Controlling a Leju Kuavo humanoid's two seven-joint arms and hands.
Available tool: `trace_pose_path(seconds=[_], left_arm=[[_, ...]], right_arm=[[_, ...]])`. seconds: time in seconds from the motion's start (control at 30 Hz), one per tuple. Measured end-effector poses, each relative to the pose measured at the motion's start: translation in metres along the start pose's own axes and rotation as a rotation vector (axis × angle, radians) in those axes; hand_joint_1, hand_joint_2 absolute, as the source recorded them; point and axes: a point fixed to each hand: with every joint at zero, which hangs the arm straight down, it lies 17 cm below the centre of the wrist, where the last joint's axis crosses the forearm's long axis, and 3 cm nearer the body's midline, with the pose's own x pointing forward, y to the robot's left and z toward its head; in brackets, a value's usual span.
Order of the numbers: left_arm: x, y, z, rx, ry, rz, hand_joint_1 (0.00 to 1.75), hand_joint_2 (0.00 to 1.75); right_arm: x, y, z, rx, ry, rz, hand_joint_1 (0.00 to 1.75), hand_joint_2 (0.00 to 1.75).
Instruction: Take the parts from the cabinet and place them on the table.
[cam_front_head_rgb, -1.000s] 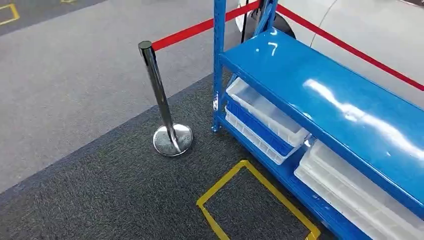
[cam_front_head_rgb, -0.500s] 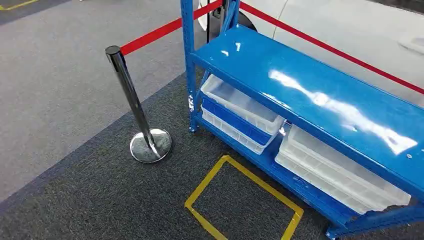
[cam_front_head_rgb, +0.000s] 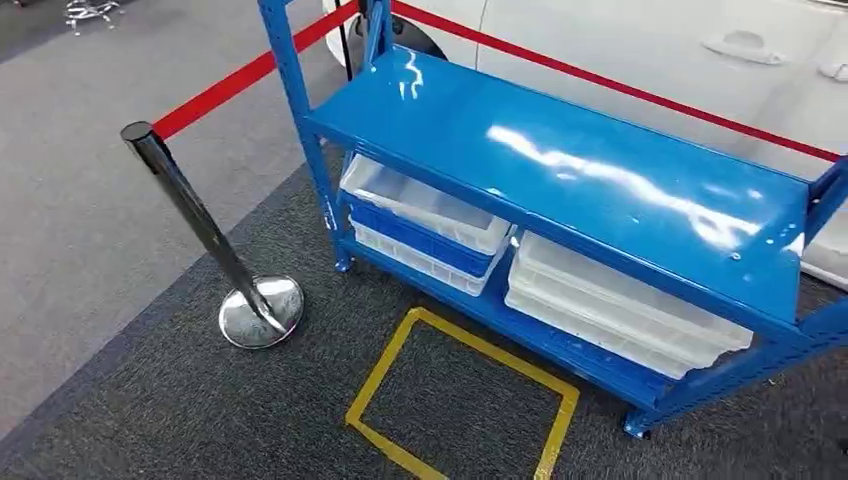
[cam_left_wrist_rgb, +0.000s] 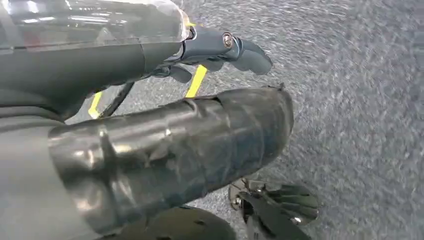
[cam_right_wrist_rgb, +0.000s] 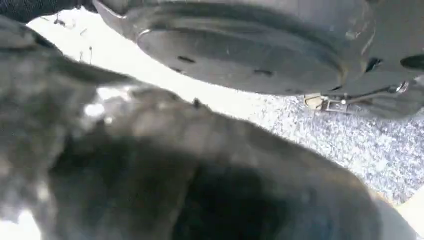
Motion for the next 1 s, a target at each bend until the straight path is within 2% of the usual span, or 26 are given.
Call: trace_pose_path(seconds=[1.0], left_arm=[[0.0028, -0.0025, 0.0003, -0.011, -0.011, 0.0, 0.0, 0.0]], right_arm=[[-0.0034, 0.0006, 0.0, 0.004, 0.024, 0.001, 0.0, 0.0]])
